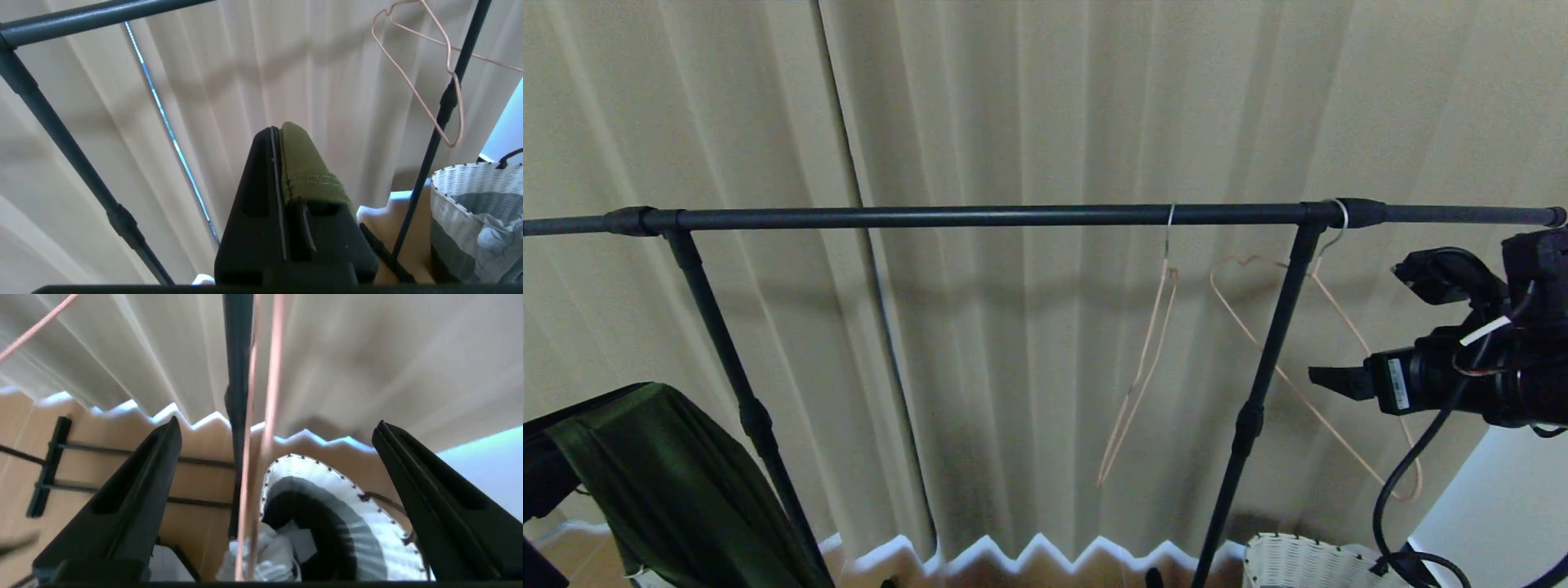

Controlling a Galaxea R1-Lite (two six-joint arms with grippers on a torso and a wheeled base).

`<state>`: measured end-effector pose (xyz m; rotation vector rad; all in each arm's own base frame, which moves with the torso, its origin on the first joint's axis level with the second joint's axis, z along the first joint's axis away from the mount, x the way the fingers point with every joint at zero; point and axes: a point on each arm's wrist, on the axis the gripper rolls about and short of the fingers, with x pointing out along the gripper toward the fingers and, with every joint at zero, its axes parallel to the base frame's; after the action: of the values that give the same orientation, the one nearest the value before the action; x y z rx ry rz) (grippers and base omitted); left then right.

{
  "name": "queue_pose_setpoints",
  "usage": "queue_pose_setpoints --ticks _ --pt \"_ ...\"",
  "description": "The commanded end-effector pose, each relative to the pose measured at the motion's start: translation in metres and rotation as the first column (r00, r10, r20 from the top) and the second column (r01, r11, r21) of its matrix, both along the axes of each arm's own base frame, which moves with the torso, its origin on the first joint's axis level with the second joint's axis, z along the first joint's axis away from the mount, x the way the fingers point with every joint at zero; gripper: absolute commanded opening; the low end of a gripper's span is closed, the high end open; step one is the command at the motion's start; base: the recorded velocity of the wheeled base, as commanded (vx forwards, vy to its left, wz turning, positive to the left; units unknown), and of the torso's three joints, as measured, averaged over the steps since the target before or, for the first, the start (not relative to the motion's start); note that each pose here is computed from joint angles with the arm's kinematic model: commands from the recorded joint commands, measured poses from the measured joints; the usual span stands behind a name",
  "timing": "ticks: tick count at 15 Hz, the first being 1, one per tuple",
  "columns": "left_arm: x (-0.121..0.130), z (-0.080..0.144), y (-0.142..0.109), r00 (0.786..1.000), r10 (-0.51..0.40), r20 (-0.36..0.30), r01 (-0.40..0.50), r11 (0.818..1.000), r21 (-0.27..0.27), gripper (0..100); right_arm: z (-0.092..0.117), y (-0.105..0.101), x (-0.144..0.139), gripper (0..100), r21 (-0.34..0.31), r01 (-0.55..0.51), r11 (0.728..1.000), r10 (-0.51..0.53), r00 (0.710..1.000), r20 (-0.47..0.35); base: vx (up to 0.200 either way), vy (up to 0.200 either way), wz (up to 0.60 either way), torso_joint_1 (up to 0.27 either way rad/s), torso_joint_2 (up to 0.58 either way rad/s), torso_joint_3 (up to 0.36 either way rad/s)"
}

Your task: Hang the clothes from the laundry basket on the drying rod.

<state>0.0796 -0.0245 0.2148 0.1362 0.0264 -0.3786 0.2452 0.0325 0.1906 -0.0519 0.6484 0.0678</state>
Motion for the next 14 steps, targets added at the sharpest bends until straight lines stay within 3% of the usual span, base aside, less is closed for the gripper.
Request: queue_pose_setpoints --ticks 1,10,11,14 --pt "0.0001 -0.0002 0.0000 1.000 0.000 -0.001 0.000 1.000 0.000 0 -0.0114 0.0055 0.0302 100 0.000 0.010 1.000 -0.010 0.999 -0.043 0.000 0.000 0.00 0.000 0.00 0.000" --pt "-0.0006 0.0001 0.0001 1.000 0.000 0.002 0.000 1.000 -0.001 0 -0.0130 0.0104 0.0361 100 -0.034 0.033 0.999 -0.034 0.999 -0.034 0.000 0.000 0.00 0.000 0.00 0.000" --pt "-0.0006 0.0001 0.0001 1.000 0.000 0.002 0.000 1.000 -0.001 0 -0.0125 0.0102 0.0354 0 -0.035 0.035 0.999 -0.036 0.999 -0.032 0.000 0.000 0.00 0.000 0.00 0.000" --pt "-0.0009 0.0002 0.0002 1.000 0.000 0.004 0.000 1.000 -0.001 0 -0.0090 0.0098 0.0332 0 -0.034 0.037 0.999 -0.037 0.999 -0.020 0.000 0.000 0.00 0.000 0.00 0.000"
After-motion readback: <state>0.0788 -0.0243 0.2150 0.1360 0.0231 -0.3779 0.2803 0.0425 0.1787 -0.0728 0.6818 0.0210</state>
